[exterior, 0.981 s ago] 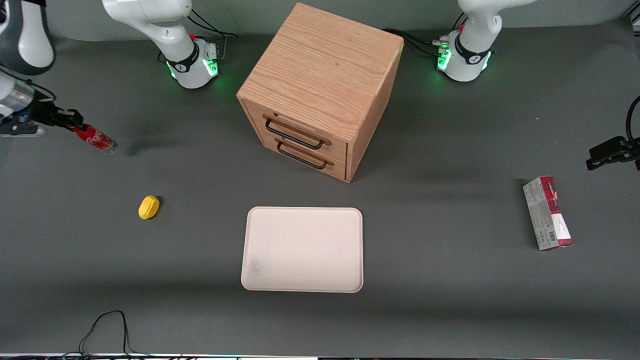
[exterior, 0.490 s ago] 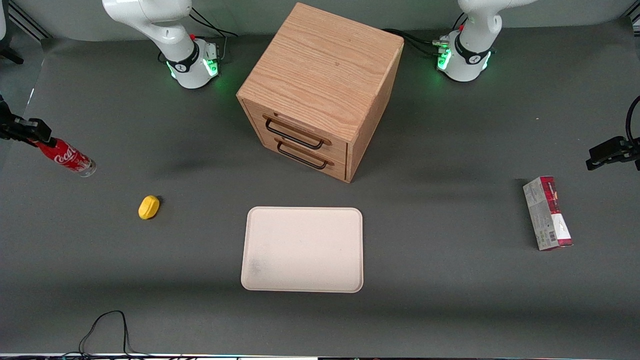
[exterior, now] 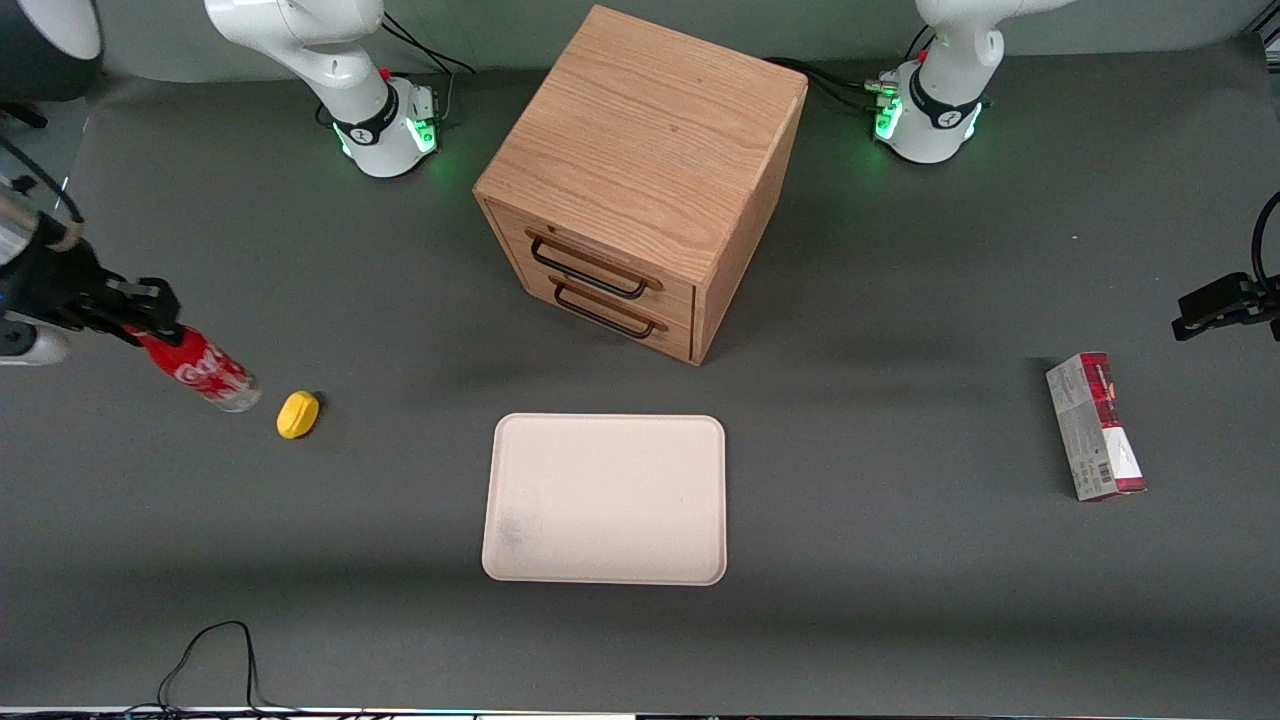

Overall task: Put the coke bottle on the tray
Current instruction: 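Lift the bottle with the right gripper and carry it toward the tray, then lower the bottle upright onto the cream tray's edge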

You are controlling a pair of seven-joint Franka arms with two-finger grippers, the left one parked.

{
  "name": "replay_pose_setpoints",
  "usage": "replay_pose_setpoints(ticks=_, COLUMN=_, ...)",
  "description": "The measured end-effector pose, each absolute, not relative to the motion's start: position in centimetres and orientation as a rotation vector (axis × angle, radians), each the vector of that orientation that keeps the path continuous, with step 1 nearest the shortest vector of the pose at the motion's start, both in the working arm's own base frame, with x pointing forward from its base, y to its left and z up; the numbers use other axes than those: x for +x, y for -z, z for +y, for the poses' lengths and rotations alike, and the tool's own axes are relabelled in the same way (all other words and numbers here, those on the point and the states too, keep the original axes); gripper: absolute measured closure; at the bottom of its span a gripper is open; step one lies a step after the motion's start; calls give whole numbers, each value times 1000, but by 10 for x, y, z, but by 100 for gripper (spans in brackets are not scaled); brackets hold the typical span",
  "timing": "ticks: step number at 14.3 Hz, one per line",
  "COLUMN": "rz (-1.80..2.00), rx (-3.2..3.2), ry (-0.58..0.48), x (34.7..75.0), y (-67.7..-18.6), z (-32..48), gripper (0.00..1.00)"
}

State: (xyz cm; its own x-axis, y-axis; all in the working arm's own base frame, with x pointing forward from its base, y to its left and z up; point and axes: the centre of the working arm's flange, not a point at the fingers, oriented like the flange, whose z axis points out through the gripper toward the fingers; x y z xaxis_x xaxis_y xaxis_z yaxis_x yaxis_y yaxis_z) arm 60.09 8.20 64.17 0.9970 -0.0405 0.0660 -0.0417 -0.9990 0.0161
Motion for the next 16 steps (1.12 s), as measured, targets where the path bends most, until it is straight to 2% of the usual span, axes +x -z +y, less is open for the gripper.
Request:
replay_pose_setpoints(ticks=3, rz=-64, rx=3181, ry=-112, x=621, y=-634, z=143, gripper=63)
replay_pose_setpoints(ticks=6, rz=-47, rx=3225, ry=-101, x=639, y=-602, z=189, gripper=63)
replay_pose_setpoints(ticks=11, rz=-12, rx=3207, ry=-118, x=671, y=-502, z=262, gripper=63)
replay_pose_setpoints(ticks=14, rz=-23, rx=3241, ry=-146, x=698, y=-434, z=272, gripper=63)
replay_pose_setpoints(ticks=16, rz=-18, rx=3233, ry=-157, x=707, y=-405, z=271, gripper=63)
